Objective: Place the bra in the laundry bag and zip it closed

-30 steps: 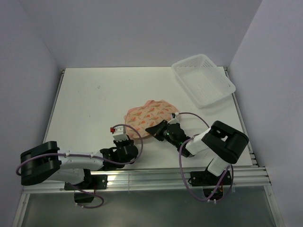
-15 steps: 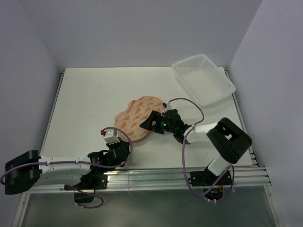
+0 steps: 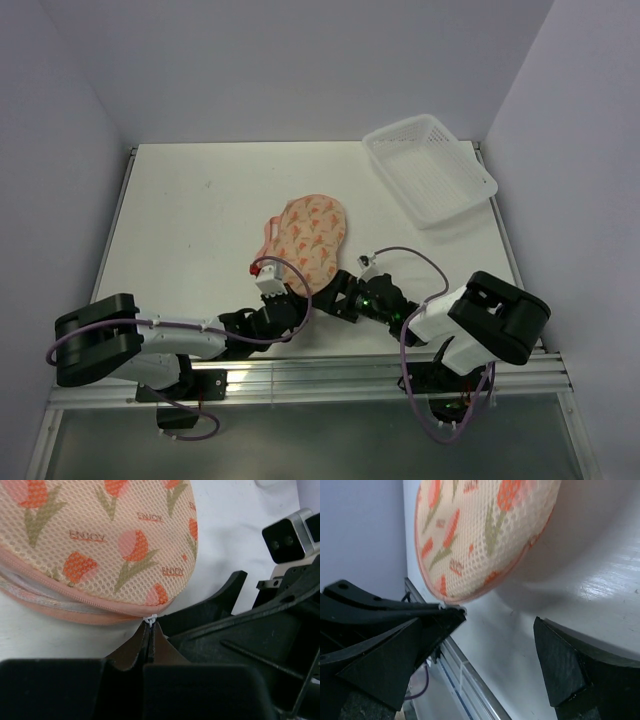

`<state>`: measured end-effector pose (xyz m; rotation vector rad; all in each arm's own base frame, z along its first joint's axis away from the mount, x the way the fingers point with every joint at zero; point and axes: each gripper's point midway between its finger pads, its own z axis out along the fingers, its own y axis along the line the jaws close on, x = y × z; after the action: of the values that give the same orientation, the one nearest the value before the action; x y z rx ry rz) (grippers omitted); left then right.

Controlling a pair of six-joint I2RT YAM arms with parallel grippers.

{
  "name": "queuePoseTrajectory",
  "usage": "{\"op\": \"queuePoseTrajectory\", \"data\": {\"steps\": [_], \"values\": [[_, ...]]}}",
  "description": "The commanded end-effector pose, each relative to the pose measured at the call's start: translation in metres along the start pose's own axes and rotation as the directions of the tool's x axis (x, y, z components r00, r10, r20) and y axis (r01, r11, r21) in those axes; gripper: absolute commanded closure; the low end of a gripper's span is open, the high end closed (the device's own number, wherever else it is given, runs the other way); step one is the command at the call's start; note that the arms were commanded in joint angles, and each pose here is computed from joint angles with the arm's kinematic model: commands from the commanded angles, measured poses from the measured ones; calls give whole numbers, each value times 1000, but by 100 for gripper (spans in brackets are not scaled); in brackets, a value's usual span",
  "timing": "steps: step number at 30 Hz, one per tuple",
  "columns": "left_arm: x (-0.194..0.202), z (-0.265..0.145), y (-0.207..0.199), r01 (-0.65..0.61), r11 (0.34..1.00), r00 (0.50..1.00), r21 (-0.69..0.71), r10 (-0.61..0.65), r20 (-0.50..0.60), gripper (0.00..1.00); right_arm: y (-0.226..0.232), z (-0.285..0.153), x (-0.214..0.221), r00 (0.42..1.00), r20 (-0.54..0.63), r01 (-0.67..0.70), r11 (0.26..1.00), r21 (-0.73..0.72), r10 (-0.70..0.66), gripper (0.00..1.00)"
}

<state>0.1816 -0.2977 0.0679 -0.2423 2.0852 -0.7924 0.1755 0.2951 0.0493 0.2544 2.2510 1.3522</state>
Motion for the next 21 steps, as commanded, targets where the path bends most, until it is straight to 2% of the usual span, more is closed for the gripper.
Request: {"op": "queuePoseTrajectory", "data": {"steps": [1, 3, 4, 6, 7, 8, 11, 16, 21], "values": [[0, -4, -33, 63, 992, 998, 110, -61, -23, 100, 30, -3, -24, 992, 117, -25, 994, -110, 38, 0], [2, -5, -30, 62, 993, 998, 103, -59, -31, 100, 31, -3, -25, 991, 122, -32, 993, -110, 46, 1], [4, -5, -28, 54, 993, 998, 101, -50, -37, 100, 27, -3, -28, 987, 144, -52, 994, -99, 67, 9], [6, -5, -28, 50, 993, 998, 103, -46, -43, 100, 26, -1, -32, 984, 161, -63, 993, -96, 78, 15], [6, -6, -28, 45, 993, 998, 109, -40, -46, 100, 28, 1, -35, 982, 173, -62, 993, -99, 79, 28], [7, -6, -28, 42, 993, 998, 110, -37, -48, 100, 27, 3, -36, 981, 175, -63, 993, -95, 79, 37], [9, -6, -29, 33, 993, 998, 115, -27, -53, 100, 34, 8, -41, 979, 186, -65, 992, -106, 84, 57], [9, -7, -26, 8, 993, 998, 116, -1, -56, 100, 34, 15, -54, 969, 232, -69, 994, -91, 88, 83], [9, -9, -8, -55, 996, 997, 66, 59, -49, 100, 17, 11, -69, 959, 266, -90, 994, -58, 102, 100]]}}
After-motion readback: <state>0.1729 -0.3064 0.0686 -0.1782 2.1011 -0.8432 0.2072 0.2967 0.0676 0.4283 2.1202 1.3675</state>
